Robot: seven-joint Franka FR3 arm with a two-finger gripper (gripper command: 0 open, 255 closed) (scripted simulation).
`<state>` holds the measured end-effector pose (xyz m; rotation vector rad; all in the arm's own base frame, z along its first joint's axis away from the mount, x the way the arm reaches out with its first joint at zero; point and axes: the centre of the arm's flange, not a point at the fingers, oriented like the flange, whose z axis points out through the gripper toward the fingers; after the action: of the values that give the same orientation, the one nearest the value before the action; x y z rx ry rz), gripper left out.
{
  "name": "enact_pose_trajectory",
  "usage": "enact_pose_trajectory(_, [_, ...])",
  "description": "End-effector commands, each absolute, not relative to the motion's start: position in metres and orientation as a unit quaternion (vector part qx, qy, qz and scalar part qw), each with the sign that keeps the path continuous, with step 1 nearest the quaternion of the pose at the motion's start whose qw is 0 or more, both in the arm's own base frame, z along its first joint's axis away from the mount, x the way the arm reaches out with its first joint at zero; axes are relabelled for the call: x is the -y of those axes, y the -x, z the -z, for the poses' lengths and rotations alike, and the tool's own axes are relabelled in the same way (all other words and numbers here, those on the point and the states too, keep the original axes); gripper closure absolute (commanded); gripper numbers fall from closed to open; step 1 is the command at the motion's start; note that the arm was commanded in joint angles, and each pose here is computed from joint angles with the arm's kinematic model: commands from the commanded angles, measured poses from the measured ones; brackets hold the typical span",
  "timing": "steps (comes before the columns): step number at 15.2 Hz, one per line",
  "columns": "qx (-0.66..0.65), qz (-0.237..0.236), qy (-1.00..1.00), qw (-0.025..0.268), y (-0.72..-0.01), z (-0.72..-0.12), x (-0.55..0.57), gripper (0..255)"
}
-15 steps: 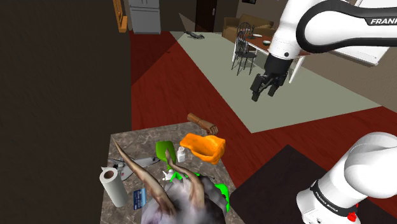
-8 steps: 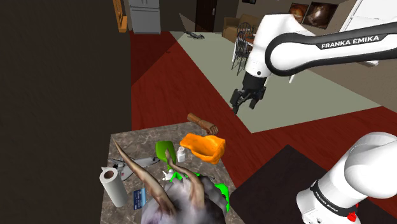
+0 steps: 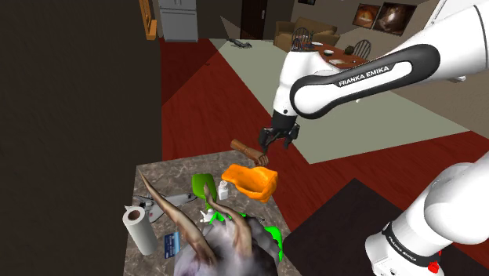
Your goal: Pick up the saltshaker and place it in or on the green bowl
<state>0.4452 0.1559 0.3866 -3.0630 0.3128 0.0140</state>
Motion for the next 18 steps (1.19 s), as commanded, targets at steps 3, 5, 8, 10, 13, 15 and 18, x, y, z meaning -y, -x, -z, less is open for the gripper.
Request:
enact_pose_trajectory(3, [-0.114,-0.010,0.993,0.037,-0.473,-0.347,-0.180,0])
enact_pose_trajectory(5, [-0.120,-0.013,0.992,0.040,-0.486,-0.326,-0.191,0])
enact_pose_trajectory(8, [-0.129,-0.017,0.990,0.044,-0.506,-0.296,-0.206,0])
enact_pose_trajectory(10, [-0.135,-0.020,0.989,0.047,-0.519,-0.276,-0.217,0])
enact_pose_trajectory(13, [-0.144,-0.024,0.988,0.051,-0.539,-0.246,-0.233,0])
enact_pose_trajectory(15, [-0.150,-0.027,0.987,0.054,-0.553,-0.225,-0.243,0])
enact_pose_trajectory(18, [-0.160,-0.031,0.985,0.058,-0.573,-0.195,-0.259,0])
